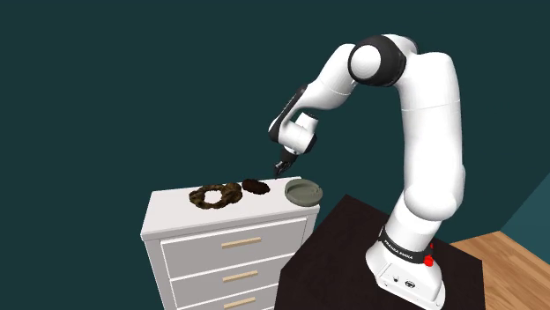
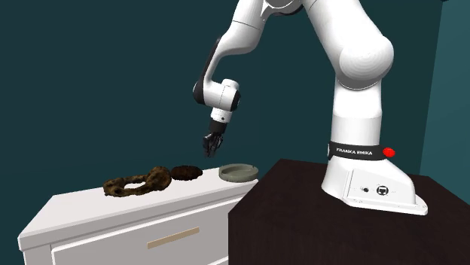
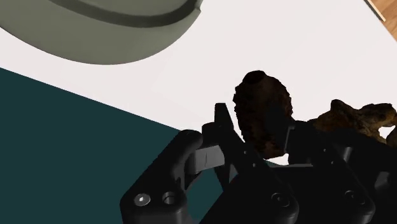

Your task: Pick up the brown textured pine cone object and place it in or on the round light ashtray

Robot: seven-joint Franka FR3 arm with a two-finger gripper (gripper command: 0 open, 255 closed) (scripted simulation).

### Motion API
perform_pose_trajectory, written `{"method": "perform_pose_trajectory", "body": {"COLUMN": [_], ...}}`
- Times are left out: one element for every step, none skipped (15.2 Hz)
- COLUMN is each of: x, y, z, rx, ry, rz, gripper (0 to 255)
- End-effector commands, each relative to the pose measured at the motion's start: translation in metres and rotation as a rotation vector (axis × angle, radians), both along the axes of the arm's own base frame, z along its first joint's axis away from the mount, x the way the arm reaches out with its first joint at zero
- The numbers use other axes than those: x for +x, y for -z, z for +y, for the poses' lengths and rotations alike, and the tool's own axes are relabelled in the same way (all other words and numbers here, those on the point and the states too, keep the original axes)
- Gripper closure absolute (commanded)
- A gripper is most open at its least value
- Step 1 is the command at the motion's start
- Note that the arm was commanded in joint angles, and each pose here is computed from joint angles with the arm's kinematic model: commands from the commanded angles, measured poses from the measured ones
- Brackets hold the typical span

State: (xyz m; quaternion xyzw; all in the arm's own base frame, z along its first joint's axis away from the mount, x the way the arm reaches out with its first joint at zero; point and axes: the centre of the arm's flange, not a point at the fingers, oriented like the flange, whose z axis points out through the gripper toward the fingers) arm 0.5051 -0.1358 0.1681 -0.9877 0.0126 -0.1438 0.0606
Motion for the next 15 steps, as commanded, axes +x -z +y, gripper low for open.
{"method": "perform_pose_trajectory", "body": {"x": [0.017, 0.033, 0.048, 0.063, 0.078, 0.091, 0.105, 0.113, 0.113, 0.113, 0.113, 0.113, 0.113, 0.113, 0.113], "y": [0.002, 0.005, 0.009, 0.013, 0.018, 0.024, 0.030, 0.035, 0.040, 0.045, 0.051, 0.056, 0.061, 0.067, 0.072], "z": [0.007, 0.015, 0.024, 0.033, 0.043, 0.054, 0.065, 0.072, 0.072, 0.072, 0.072, 0.073, 0.073, 0.073, 0.073], "rx": [-0.019, -0.039, -0.058, -0.077, -0.096, -0.116, -0.135, -0.147, -0.147, -0.147, -0.147, -0.147, -0.147, -0.147, -0.147], "ry": [-0.047, -0.094, -0.141, -0.189, -0.236, -0.283, -0.330, -0.360, -0.360, -0.360, -0.360, -0.360, -0.360, -0.360, -0.360], "rz": [0.033, 0.066, 0.099, 0.132, 0.165, 0.197, 0.230, 0.252, 0.252, 0.252, 0.252, 0.252, 0.252, 0.252, 0.252], "gripper": [0, 0, 0, 0, 0, 0, 0, 0, 0, 0, 0, 0, 0, 0, 0]}}
